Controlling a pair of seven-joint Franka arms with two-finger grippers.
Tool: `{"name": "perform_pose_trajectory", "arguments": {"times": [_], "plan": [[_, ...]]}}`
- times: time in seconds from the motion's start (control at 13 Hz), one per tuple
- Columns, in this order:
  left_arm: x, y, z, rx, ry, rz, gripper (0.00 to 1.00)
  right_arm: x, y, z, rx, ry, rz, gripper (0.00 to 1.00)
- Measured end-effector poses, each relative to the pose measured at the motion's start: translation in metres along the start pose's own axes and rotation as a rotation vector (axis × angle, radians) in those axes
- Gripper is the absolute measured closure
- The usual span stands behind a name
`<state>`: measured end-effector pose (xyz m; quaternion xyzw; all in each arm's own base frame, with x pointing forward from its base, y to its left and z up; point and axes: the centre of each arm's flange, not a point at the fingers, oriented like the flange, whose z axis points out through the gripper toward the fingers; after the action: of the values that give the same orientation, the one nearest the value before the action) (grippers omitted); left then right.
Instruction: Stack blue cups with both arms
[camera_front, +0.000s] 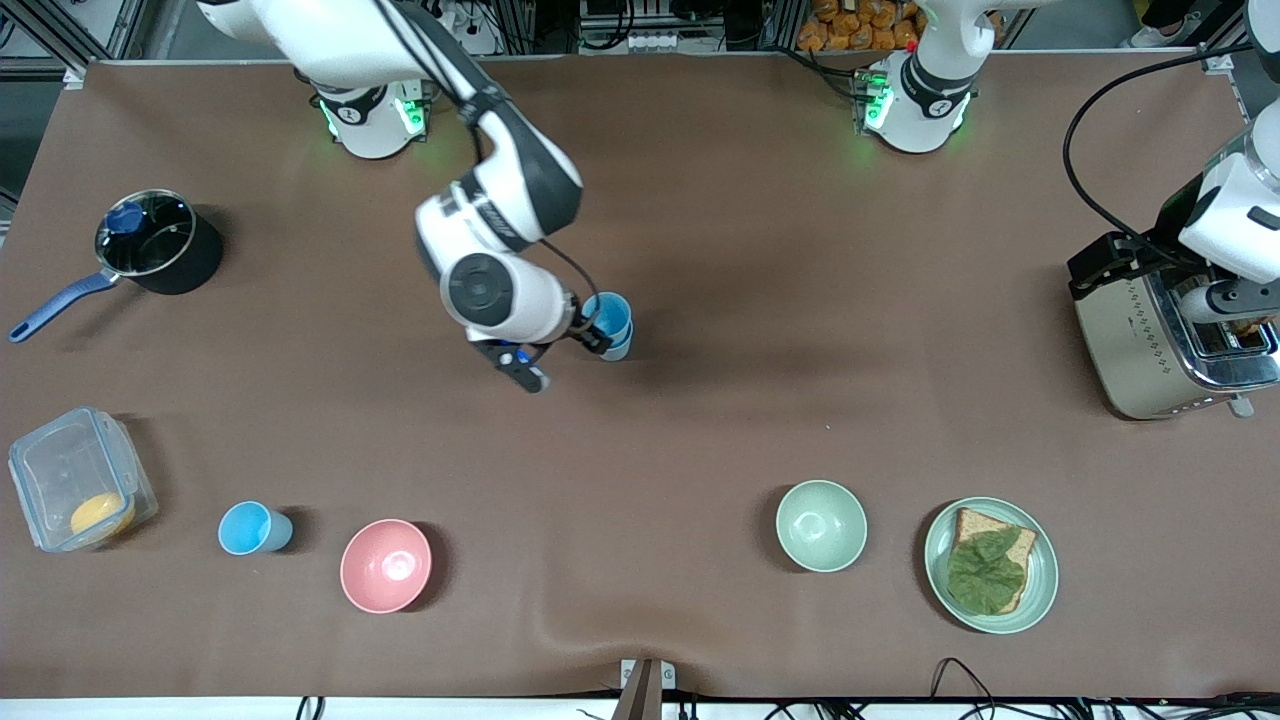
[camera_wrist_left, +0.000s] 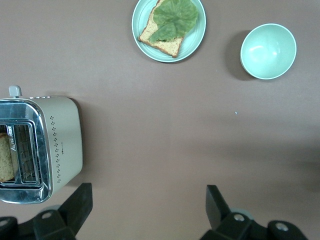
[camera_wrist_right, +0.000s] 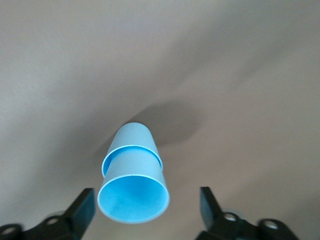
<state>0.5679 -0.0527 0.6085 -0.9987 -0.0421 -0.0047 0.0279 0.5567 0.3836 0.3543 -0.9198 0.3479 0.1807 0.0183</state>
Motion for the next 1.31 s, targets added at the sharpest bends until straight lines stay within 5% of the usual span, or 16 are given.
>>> {"name": "perform_pose_trajectory", "arguments": {"times": [0.15,0.69,1.08,1.31], "plan": [[0.000,0.000,0.000,0.000,-0.001,0.000,0.00,0.033,0.021,-0.058,0.004,-0.018,-0.022,0.00],[-0.001,-0.002,0.001,-0.013,-0.016,-0.006,0.00,0.205,0.169,-0.152,-0.020,0.037,-0.483,0.00],[-0.002,-0.003,0.000,-0.014,-0.021,-0.009,0.00,0.162,0.252,-0.232,-0.084,0.199,-0.712,0.00],[-0.002,-0.003,0.000,-0.014,-0.022,-0.009,0.00,0.164,0.312,-0.272,-0.075,0.265,-0.826,0.00]]}}
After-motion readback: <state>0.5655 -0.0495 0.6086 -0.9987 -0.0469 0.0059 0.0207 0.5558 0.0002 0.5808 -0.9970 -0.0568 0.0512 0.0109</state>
